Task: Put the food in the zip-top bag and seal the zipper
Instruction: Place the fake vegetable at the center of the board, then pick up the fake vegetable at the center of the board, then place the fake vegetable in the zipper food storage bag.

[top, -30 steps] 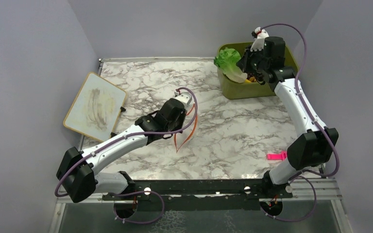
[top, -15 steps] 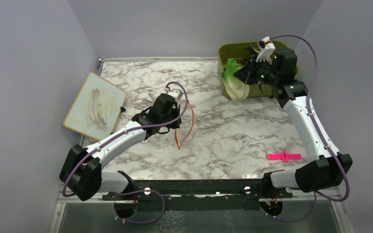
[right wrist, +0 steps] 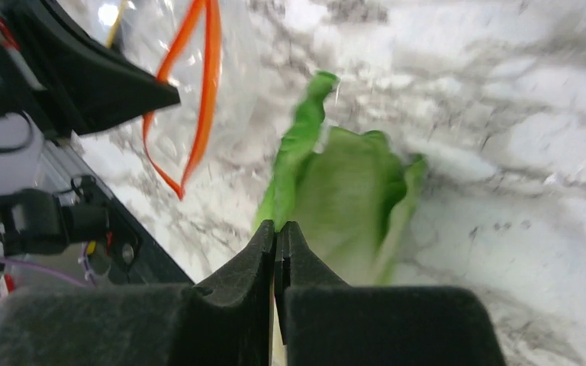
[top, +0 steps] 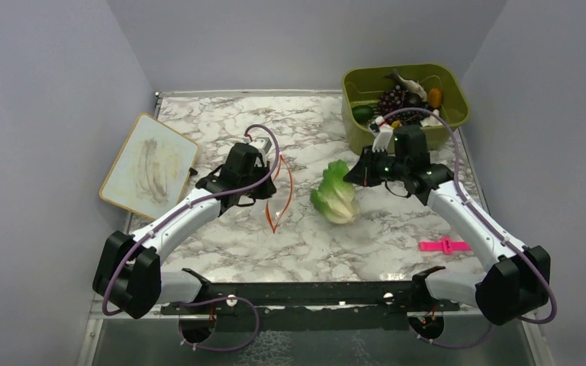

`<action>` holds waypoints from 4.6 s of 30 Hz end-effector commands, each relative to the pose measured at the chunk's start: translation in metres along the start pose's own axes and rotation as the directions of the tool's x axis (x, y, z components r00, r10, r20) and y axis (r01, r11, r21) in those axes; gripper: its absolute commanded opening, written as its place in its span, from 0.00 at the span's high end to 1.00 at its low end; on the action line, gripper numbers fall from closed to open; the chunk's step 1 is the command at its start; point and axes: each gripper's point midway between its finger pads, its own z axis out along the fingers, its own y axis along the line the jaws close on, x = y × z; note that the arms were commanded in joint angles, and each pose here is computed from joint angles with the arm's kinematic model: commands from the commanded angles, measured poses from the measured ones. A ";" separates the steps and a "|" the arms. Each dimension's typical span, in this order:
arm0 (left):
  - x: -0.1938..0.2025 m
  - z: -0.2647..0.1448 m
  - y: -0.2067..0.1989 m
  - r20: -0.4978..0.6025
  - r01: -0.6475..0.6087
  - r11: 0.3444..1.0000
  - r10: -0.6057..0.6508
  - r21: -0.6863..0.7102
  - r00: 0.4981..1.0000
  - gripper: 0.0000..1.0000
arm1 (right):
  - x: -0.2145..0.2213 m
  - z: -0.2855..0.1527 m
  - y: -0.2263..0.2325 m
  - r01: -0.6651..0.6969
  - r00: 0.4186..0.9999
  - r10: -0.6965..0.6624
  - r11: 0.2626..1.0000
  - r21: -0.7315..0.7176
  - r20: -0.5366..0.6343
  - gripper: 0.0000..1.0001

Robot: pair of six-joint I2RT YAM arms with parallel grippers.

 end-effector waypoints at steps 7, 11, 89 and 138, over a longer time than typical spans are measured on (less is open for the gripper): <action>-0.012 -0.015 -0.014 0.003 -0.071 0.994 0.071 0.078 0.997 1.00 | 0.069 0.030 0.000 -0.020 0.990 0.019 1.000 -0.005 -0.143 0.93; -0.010 -0.017 -0.016 0.002 -0.081 0.991 0.081 0.104 0.997 1.00 | 0.066 0.028 -0.002 -0.031 0.989 0.035 0.999 0.026 -0.142 0.67; -0.035 -0.064 0.007 0.210 -0.116 0.992 0.123 -0.047 0.970 1.00 | 0.216 0.056 0.021 0.840 0.188 -0.950 0.287 -0.460 -0.250 0.51; -0.020 -0.098 -0.083 0.178 -0.073 0.887 -0.011 0.456 0.984 1.00 | -0.057 -0.043 0.191 0.459 0.251 -0.002 0.881 -0.117 0.968 0.99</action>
